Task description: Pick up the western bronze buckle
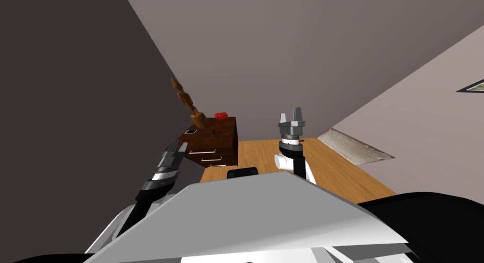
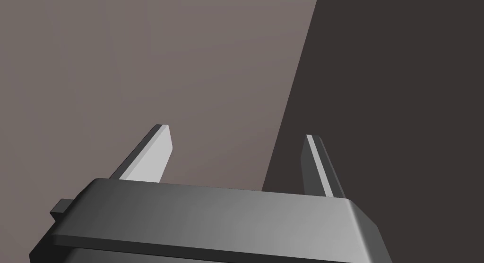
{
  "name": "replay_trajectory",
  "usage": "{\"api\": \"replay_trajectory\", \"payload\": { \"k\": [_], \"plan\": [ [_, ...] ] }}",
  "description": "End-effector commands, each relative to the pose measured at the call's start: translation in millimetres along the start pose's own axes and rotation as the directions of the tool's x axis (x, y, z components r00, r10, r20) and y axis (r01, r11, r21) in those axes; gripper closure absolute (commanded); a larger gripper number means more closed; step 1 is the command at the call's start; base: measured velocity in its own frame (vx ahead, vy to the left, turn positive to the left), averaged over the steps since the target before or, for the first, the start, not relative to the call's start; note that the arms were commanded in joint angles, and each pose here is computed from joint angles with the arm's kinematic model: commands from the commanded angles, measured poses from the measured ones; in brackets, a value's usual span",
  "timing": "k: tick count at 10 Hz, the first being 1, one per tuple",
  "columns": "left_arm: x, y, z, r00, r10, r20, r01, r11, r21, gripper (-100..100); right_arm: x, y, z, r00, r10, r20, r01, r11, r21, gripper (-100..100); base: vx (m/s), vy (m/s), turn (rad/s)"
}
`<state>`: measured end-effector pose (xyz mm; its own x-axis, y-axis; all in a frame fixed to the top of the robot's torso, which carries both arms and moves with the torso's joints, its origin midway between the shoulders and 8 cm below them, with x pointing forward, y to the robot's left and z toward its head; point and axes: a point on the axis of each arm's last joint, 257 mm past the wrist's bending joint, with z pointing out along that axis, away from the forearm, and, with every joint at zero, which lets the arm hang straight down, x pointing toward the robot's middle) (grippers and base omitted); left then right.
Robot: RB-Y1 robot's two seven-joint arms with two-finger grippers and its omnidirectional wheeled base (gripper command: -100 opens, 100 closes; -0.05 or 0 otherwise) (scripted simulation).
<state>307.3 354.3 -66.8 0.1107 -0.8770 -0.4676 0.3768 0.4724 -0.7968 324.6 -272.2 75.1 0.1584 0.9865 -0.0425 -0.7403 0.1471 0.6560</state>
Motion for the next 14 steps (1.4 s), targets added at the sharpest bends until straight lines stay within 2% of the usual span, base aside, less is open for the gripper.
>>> {"api": "replay_trajectory", "payload": {
  "k": [1,2,3,4,5,6,7,8,9,10,11,12,13,14],
  "plan": [
    [-3.0,9,-5.7,0.999,0.021,-0.026,-0.022,0.999,-0.03,-100,0,0,0.0,1.0,0.0,0.0,0.0,1.0,0.0,0,-0.018,-0.08,0.007],
    [-13.1,26,-20.4,0.997,0.051,-0.052,-0.056,0.994,-0.094,-100,0,0,0.0,1.0,0.0,0.0,0.0,1.0,0.0,0,-0.017,-0.085,0.0],
    [-11.5,25,-18.8,0.996,0.057,-0.07,-0.063,0.994,-0.09,-100,0,0,0.0,1.0,0.0,0.0,0.0,1.0,0.0,0,-0.024,-0.072,0.008],
    [-23.0,41,-32.5,0.992,0.085,-0.098,-0.099,0.984,-0.148,-100,0,0,0.0,1.0,0.0,0.0,0.0,1.0,0.0,0,-0.032,-0.093,-0.003],
    [-21.2,41,-32.3,0.989,0.091,-0.118,-0.108,0.983,-0.147,-100,0,0,0.0,1.0,0.0,0.0,0.0,1.0,0.0,0,-0.024,-0.082,0.01],
    [-33.8,54,-44.8,0.982,0.118,-0.15,-0.147,0.969,-0.199,-100,0,0,0.0,1.0,0.0,0.0,0.0,1.0,0.0,0,-0.021,-0.093,-0.002],
    [-32.0,55,-45.9,0.978,0.122,-0.17,-0.155,0.967,-0.202,-100,0,0,0.0,1.0,0.0,0.0,0.0,1.0,0.0,0,-0.01,-0.075,0.007],
    [-46.3,68,-57.8,0.97,0.145,-0.196,-0.193,0.949,-0.25,-100,0,0,0.0,1.0,0.0,0.0,0.0,1.0,0.0,0,-0.016,-0.09,0.0],
    [-43.8,68,-59.0,0.963,0.149,-0.225,-0.205,0.946,-0.252,-100,0,0,0.0,1.0,0.0,0.0,0.0,1.0,0.0,0,-0.01,-0.08,0.007],
    [-59.5,80,-71.5,0.954,0.169,-0.248,-0.242,0.923,-0.299,-100,0,0,0.0,1.0,0.0,0.0,0.0,1.0,0.0,0,0.007,-0.099,0.0],
    [-56.6,81,-71.8,0.945,0.172,-0.279,-0.255,0.92,-0.298,-100,0,0,0.0,1.0,0.0,0.0,0.0,1.0,0.0,0,0.005,-0.079,0.012],
    [-73.4,92,-84.8,0.934,0.189,-0.302,-0.292,0.892,-0.344,-100,0,0,0.0,1.0,0.0,0.0,0.0,1.0,0.0,0,0.002,-0.092,-0.003],
    [-70.4,92,-84.2,0.924,0.19,-0.332,-0.305,0.89,-0.34,-100,0,0,0.0,1.0,0.0,0.0,0.0,1.0,0.0,0,-0.001,-0.072,0.009],
    [-69.5,92,-83.0,0.921,0.191,-0.339,-0.308,0.89,-0.336,-100,0,0,0.0,1.0,0.0,0.0,0.0,1.0,0.0,0,-0.004,-0.023,0.002]
  ]
}}
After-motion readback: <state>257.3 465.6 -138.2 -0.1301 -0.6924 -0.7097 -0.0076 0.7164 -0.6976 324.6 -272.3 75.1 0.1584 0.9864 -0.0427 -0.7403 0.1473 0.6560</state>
